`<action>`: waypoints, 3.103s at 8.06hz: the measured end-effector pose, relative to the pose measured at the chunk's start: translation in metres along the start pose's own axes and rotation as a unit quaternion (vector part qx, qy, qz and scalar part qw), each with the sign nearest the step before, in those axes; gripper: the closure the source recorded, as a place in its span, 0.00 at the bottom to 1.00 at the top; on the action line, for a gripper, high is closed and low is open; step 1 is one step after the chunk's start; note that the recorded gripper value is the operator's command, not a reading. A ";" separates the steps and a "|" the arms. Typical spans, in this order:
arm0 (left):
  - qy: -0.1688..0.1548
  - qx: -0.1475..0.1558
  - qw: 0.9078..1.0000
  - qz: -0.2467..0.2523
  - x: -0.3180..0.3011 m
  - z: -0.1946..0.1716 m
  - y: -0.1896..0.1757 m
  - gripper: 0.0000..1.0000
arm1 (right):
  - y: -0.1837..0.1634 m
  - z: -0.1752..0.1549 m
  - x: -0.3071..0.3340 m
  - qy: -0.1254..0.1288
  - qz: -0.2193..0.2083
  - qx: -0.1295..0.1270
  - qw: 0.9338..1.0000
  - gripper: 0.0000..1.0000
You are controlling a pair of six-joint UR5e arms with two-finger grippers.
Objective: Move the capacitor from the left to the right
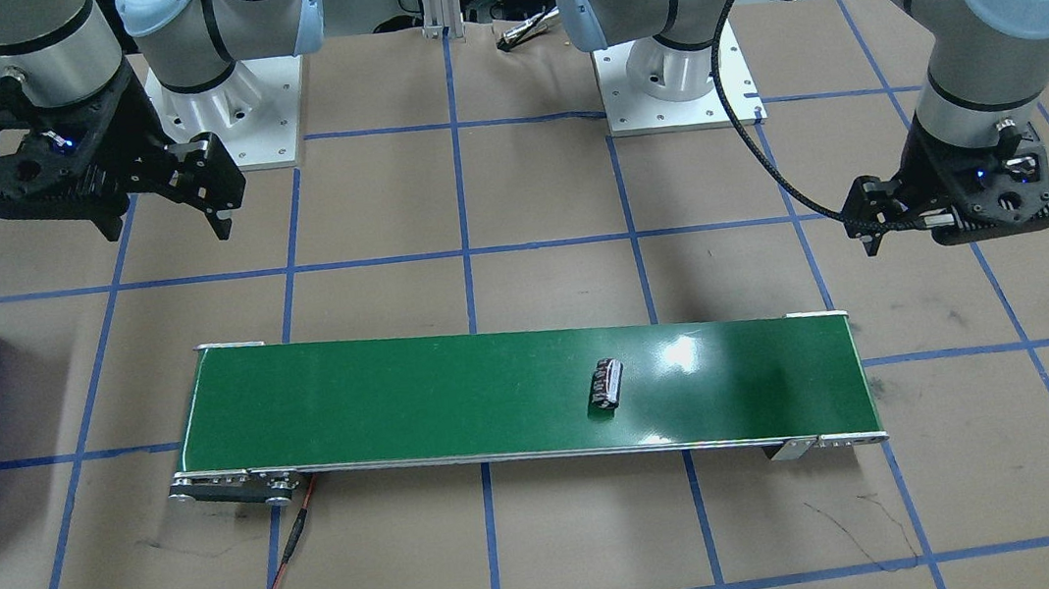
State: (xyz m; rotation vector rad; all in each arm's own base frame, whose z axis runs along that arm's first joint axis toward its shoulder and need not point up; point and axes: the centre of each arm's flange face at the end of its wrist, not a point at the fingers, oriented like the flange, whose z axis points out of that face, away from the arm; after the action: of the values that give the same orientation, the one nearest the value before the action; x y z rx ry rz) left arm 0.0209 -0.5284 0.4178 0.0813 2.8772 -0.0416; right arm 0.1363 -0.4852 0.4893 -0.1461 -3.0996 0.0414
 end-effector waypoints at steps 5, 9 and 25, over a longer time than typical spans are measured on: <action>0.001 -0.002 1.000 0.000 0.001 0.002 0.000 0.00 | 0.000 0.000 0.000 0.000 0.000 0.000 1.000 0.00; 0.001 -0.002 1.000 0.001 0.001 0.001 0.001 0.00 | 0.000 0.000 0.000 0.000 0.000 0.000 1.000 0.00; 0.142 -0.059 0.979 -0.136 0.040 -0.052 0.059 0.00 | -0.057 0.179 -0.020 0.000 0.000 -0.145 0.989 0.00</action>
State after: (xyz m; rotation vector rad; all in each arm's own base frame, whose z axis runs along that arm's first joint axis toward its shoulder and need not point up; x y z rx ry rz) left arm -0.0281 -0.4657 0.4566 -0.3591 3.1450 0.0977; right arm 0.1440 -0.5482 0.3117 -0.1537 -3.0867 -0.4105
